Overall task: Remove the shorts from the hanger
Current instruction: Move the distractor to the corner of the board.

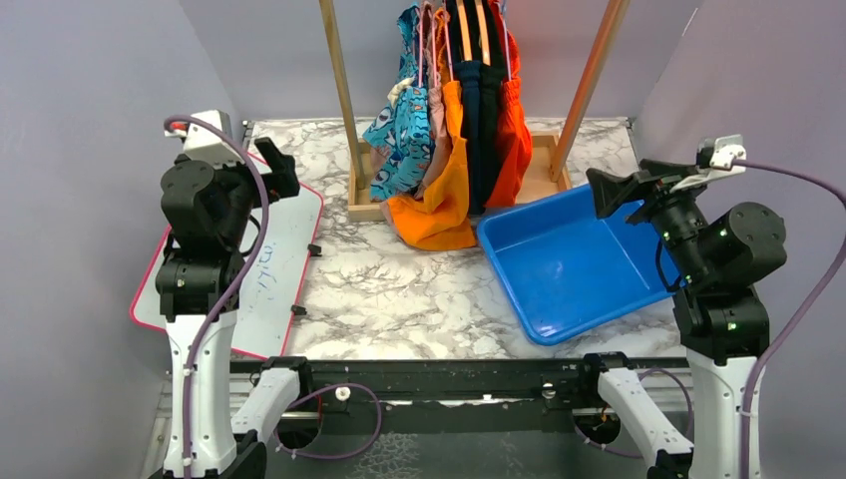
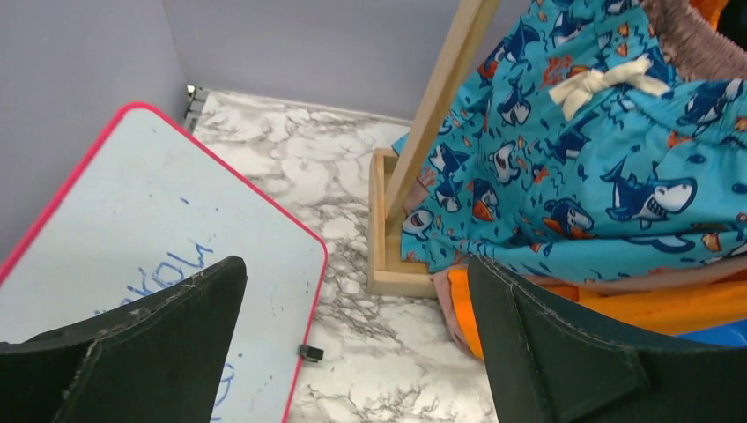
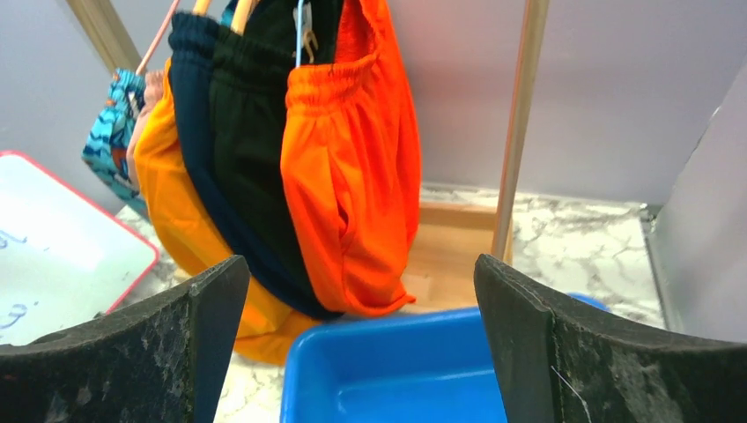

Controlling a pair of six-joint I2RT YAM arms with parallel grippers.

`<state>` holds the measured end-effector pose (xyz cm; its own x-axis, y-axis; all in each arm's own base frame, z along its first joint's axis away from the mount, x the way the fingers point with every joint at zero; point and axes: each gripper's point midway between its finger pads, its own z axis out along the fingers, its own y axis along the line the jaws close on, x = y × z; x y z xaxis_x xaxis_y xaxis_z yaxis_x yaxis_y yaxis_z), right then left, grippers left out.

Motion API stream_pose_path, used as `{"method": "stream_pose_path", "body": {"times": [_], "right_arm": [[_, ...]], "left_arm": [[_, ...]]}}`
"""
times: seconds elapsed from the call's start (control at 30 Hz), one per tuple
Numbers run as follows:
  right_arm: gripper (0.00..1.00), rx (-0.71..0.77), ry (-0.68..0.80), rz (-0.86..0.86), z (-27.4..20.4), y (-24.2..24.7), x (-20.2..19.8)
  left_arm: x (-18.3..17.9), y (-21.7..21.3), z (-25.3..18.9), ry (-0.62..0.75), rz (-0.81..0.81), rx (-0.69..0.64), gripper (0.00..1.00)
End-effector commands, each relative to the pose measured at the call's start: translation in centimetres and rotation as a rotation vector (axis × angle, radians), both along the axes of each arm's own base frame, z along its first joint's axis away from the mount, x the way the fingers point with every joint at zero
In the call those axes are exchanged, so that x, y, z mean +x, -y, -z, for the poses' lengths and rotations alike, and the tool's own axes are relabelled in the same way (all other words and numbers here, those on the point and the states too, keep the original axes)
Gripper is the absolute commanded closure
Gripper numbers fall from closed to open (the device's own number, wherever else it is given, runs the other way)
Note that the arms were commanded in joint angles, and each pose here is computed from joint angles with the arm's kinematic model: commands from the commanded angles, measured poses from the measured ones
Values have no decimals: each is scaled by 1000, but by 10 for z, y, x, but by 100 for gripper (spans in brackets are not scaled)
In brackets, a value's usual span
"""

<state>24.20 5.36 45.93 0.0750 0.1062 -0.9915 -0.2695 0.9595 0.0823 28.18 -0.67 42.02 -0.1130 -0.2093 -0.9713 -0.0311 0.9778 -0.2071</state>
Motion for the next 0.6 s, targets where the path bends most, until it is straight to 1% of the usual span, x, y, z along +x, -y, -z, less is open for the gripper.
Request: {"method": "stream_pose_path", "body": {"times": [0.0, 0.07, 0.2, 0.33, 0.43, 0.57], "right_arm": [[0, 42, -76, -95, 31, -18, -15], [1, 62, -111, -136, 47, -25, -22], [1, 106, -198, -229, 84, -42, -38], [1, 142, -299, -309, 120, -56, -52], [1, 172, -392, -368, 148, -66, -62], [1, 198, -474, -412, 167, -73, -69]], "left_arm": [[-10, 5, 15, 5, -6, -37, 1], [-16, 10, 29, -14, 5, -57, 1], [-31, 28, 60, -54, 86, -82, 1], [-44, 44, 95, -112, 141, -138, 1], [-46, 53, 132, -220, 163, -170, 1], [-48, 67, 181, -392, 192, -210, 1]]}}
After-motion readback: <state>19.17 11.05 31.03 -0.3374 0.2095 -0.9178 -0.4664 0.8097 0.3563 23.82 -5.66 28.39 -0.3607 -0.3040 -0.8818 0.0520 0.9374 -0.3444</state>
